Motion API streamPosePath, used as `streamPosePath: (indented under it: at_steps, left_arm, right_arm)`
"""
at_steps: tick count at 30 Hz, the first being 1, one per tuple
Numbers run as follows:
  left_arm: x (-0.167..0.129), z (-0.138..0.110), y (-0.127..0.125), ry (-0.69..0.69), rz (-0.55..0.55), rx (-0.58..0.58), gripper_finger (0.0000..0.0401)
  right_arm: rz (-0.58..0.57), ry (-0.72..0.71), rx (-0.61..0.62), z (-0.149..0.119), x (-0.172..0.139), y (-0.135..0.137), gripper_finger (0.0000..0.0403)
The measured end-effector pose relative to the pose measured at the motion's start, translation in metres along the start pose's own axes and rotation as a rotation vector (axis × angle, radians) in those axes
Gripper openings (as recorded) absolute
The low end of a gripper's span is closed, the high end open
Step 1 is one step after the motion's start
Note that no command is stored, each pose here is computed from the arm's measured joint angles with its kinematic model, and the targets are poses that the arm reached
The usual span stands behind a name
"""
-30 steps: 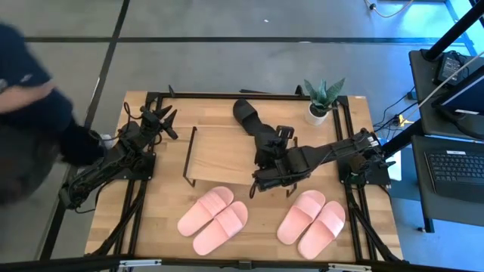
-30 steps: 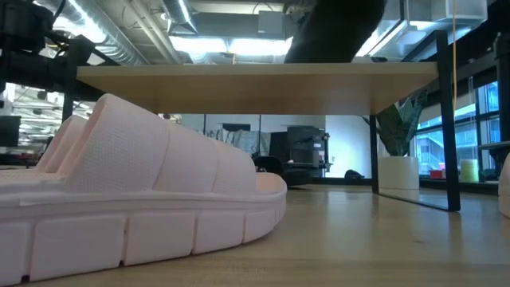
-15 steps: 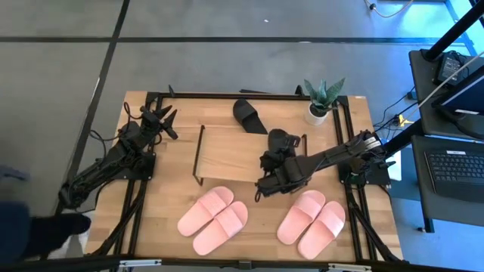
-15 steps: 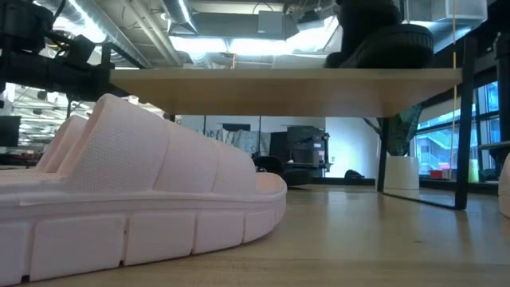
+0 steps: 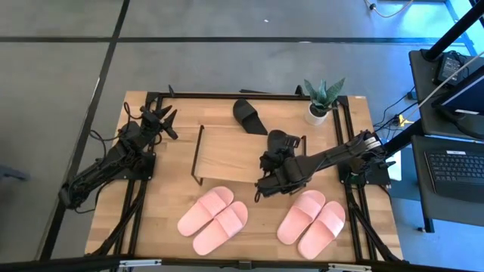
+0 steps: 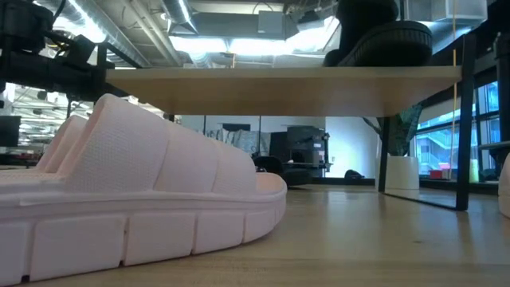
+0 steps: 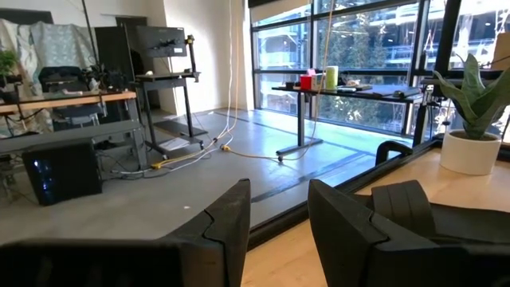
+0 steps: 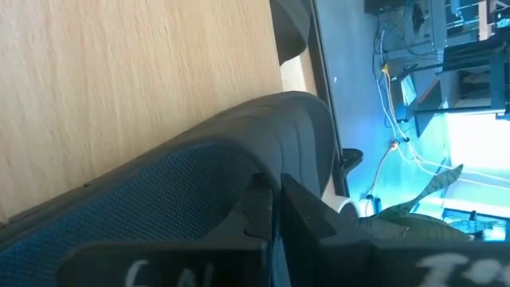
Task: Pick and place slides into the shelf
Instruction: Put the right black slides on the shelf
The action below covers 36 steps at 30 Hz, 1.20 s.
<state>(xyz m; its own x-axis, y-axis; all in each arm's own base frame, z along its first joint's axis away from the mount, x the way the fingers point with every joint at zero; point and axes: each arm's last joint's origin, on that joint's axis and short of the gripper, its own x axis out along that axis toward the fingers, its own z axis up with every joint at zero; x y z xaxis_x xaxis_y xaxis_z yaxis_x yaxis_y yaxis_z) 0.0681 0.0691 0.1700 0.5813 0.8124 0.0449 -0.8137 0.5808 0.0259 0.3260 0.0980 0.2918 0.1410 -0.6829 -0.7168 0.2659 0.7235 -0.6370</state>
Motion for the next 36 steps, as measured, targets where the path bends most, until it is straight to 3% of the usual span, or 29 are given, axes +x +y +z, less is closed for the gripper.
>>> streamPosePath:
  at_steps: [15,20,28,36]
  left_arm:
    - [0.0,0.0001,0.0,-0.001,0.0,0.0,0.0119]
    - [0.0,0.0001,0.0,0.0,0.0,0.0,0.0119]
    - [0.0,0.0001,0.0,0.0,0.0,0.0,0.0119]
    - [0.0,0.0,0.0,0.0,0.0,0.0,0.0119]
  right_arm:
    - [0.035,0.019,0.008,-0.0007,-0.001,-0.0007,0.0016]
    - [0.075,0.049,0.084,-0.0014,-0.0015,0.0001,0.0057]
    - [0.109,0.074,0.071,-0.0021,-0.0018,0.0011,0.0119]
    - [0.128,0.073,0.039,-0.0006,-0.0044,-0.0003,0.0209]
